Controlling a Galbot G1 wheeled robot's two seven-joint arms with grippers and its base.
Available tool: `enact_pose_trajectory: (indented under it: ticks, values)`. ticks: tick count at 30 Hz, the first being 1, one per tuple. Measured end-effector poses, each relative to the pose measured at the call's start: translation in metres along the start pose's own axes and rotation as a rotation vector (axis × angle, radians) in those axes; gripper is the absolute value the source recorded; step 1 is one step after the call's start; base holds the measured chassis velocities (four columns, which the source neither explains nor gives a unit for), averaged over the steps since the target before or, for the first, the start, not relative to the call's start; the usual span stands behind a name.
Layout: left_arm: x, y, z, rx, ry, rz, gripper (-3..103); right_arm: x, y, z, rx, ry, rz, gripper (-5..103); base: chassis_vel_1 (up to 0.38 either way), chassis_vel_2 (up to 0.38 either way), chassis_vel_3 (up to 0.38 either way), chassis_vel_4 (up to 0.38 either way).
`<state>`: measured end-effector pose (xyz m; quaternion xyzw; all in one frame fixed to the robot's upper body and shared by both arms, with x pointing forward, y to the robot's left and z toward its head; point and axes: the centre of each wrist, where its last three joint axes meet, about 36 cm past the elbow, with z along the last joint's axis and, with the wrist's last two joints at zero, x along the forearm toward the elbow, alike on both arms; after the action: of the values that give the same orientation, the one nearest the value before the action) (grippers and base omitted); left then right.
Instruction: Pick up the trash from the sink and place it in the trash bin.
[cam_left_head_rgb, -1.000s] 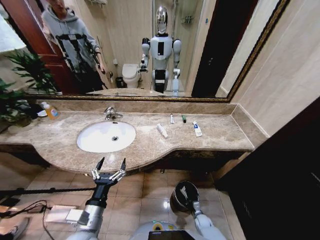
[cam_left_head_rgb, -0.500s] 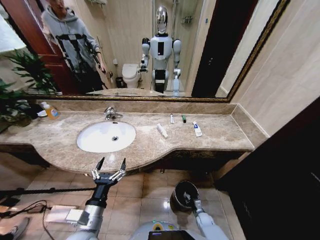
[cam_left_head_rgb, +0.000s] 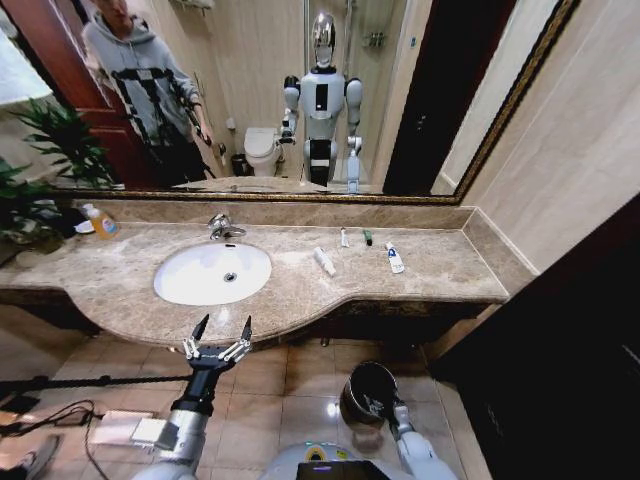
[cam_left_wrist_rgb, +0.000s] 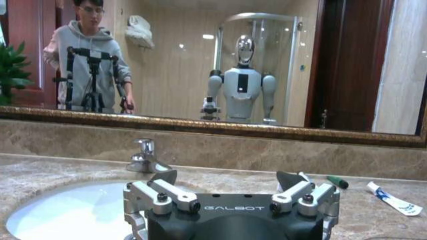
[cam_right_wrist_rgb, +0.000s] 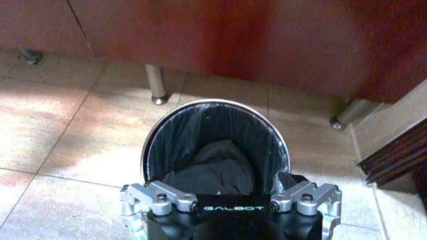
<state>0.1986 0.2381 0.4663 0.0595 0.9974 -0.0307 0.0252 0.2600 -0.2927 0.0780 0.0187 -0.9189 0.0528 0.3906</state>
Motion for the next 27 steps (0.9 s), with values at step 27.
enact_pose_trajectory:
  ticks: [27]
  values:
    - [0.000,0.000,0.000,0.000,0.000,0.000,100,0.206,-0.030,-0.136,-0.079,-0.596,0.147,100,0.000,0.000,0.000,0.000]
